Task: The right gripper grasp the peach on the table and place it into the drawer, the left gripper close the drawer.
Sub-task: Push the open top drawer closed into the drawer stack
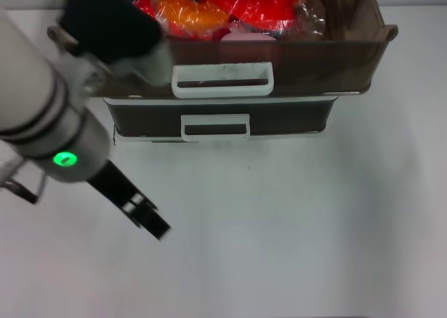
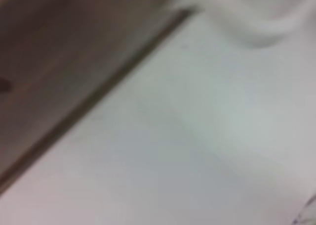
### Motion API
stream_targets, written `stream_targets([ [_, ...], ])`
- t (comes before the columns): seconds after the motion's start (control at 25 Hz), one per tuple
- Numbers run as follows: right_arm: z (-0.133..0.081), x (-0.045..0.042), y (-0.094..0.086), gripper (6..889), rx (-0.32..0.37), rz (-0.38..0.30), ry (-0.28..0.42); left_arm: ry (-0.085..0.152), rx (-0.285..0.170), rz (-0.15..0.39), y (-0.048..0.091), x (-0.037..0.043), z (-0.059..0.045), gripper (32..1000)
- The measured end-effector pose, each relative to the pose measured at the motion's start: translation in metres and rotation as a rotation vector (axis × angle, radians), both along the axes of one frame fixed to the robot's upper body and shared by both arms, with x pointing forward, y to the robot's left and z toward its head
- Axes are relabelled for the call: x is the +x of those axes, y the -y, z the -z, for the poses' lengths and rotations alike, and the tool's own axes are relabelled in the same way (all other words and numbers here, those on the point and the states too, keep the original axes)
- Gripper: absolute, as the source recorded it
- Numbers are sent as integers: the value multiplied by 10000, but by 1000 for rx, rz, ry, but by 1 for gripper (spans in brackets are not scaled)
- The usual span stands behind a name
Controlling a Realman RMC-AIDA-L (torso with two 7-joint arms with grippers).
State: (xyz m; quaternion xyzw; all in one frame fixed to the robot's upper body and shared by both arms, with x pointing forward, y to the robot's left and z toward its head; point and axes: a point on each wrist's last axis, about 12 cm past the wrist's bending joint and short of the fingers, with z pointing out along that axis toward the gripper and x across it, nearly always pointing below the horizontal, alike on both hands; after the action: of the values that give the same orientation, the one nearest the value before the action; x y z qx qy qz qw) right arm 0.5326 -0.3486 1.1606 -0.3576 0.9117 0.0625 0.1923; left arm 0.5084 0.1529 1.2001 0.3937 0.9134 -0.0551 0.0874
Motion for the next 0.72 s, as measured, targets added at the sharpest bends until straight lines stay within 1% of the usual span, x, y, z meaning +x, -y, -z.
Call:
stream_targets([
  [0.08,52,24,33,886,23,21,-12,-3,-2,49,133,-49,1,866],
  [0.12,66,30,49,887,33,30,-15,-2,-13,85,220,-73,-16,866],
  [0.16,72,35,75,887,45,45,-14,1,-23,104,268,-82,-34,866],
  [0.24,68,44,108,887,62,65,-8,18,-59,180,441,-89,-137,866],
  [0.28,64,51,117,887,70,71,-5,29,-72,219,525,-81,-196,866],
  [0.36,59,69,120,887,78,72,-3,45,-74,293,676,-40,-282,866],
  [0.4,53,87,112,887,80,69,-3,48,-71,312,717,-24,-298,866],
  [0.44,49,99,103,887,82,66,-2,58,-66,345,791,7,-321,866],
  [0.52,41,118,86,887,85,61,-1,71,-57,383,887,48,-336,866],
  [0.6,42,122,81,887,86,59,-2,92,-44,420,993,83,-364,866],
  [0.72,50,140,60,887,91,54,-7,110,-31,453,1075,116,-394,867],
])
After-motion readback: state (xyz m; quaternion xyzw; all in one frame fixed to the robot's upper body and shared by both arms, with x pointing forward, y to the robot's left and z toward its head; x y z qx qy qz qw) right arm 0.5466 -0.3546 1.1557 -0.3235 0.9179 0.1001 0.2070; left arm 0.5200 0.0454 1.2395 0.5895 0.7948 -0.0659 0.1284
